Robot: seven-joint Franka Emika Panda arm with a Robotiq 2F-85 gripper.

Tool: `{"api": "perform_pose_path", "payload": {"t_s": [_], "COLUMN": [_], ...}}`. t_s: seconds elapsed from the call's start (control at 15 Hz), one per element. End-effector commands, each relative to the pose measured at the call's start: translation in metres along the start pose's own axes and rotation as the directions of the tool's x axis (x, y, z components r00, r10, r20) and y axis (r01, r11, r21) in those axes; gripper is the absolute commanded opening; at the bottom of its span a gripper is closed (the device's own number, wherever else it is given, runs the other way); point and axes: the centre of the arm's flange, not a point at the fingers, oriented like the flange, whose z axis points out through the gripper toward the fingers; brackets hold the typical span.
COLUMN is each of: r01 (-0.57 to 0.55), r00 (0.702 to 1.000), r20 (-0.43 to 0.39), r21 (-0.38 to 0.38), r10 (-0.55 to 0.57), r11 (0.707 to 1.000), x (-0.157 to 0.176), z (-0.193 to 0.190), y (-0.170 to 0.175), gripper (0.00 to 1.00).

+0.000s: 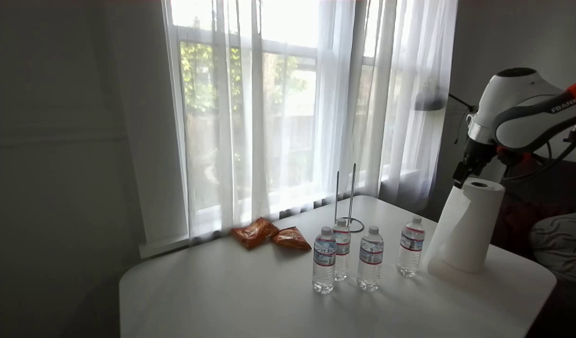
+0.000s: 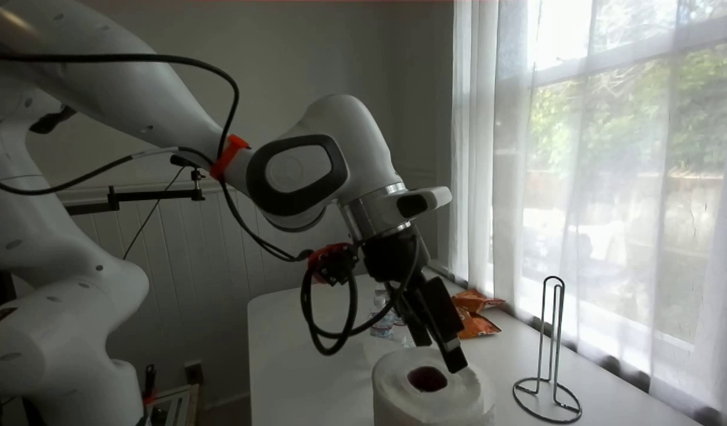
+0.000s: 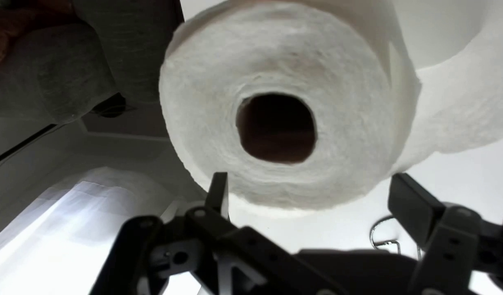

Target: Set the paper towel roll upright

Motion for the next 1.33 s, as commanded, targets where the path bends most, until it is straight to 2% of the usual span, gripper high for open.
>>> {"api": "perform_pose_path", "payload": {"t_s": [0.0,0.33,0.67,1.0,1.27], "r01": [-0.013,-0.027,-0.056,-0.094,-0.081], "r00": [1.000,0.995,0.981,0.975,0.977], "r20": [0.015,0.104,0.194,0.220,0.210], "r21": [0.042,0.159,0.230,0.262,0.241], "r10": [0.013,0.010,0.011,0.036,0.030], "r11": [0.999,0.987,0.971,0.960,0.967], "x": [0.000,0.014,0.024,0.033,0.029], "z": [-0.025,-0.054,-0.084,-0.105,-0.101], "y": [0.021,0.066,0.110,0.102,0.097], "gripper": [1.00,1.00,1.00,1.00,1.00]}}
